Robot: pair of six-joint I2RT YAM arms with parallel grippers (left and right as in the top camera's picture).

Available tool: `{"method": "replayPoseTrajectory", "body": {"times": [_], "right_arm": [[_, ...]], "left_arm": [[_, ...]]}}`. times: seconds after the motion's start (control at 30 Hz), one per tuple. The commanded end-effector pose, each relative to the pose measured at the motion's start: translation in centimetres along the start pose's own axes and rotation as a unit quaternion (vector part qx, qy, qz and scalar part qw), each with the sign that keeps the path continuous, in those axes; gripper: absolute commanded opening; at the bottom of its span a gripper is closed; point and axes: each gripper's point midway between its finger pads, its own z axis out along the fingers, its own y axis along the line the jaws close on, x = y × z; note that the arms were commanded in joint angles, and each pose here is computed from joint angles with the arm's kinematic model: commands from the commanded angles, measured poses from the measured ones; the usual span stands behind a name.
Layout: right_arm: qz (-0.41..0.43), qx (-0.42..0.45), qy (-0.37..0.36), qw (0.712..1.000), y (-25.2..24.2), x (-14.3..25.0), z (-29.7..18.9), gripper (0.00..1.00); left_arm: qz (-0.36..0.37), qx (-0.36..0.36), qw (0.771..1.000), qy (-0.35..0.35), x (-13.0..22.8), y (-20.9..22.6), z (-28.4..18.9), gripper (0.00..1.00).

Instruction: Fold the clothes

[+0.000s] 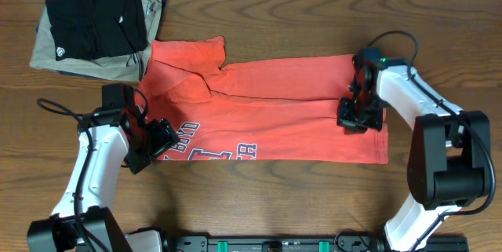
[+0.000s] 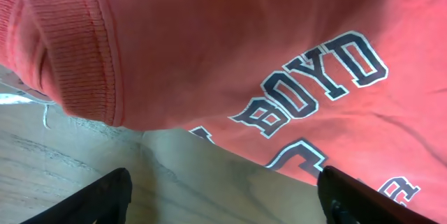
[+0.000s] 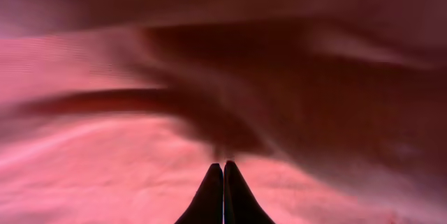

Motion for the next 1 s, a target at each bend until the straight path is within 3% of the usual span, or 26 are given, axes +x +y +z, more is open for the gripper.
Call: {"method": "replayPoseTrajectory", "body": {"times": [0.0,0.5,0.63,0.83,0.97], "right_arm": [[0.031,-0.002,0.002,1.0,-1.0,0.4,1.3,0.02],[0.202,0.026,0.041,0.978,-11.3,1.7,1.7,0.01],[0.244,0.034,0.048,0.968,-14.0,1.9,0.7,0.01],[0.291,0.027,0.026,0.956,-16.9,0.1,-2.7,0.01],[0.244,-0.012,0.017,0.97,-16.1,-1.4,-6.0,0.01]], "left_arm": [[0.004,0.003,1.0,-0.001,0.2,0.0,-0.2,0.92],[0.015,0.026,0.998,-0.051,0.1,-0.6,-2.8,0.96],[0.025,0.063,0.995,-0.077,0.1,-1.8,-4.4,0.96],[0.062,0.154,0.974,-0.155,-1.2,-5.2,-8.1,0.96],[0.093,0.188,0.954,-0.214,-3.3,-7.6,-11.1,0.96]]}}
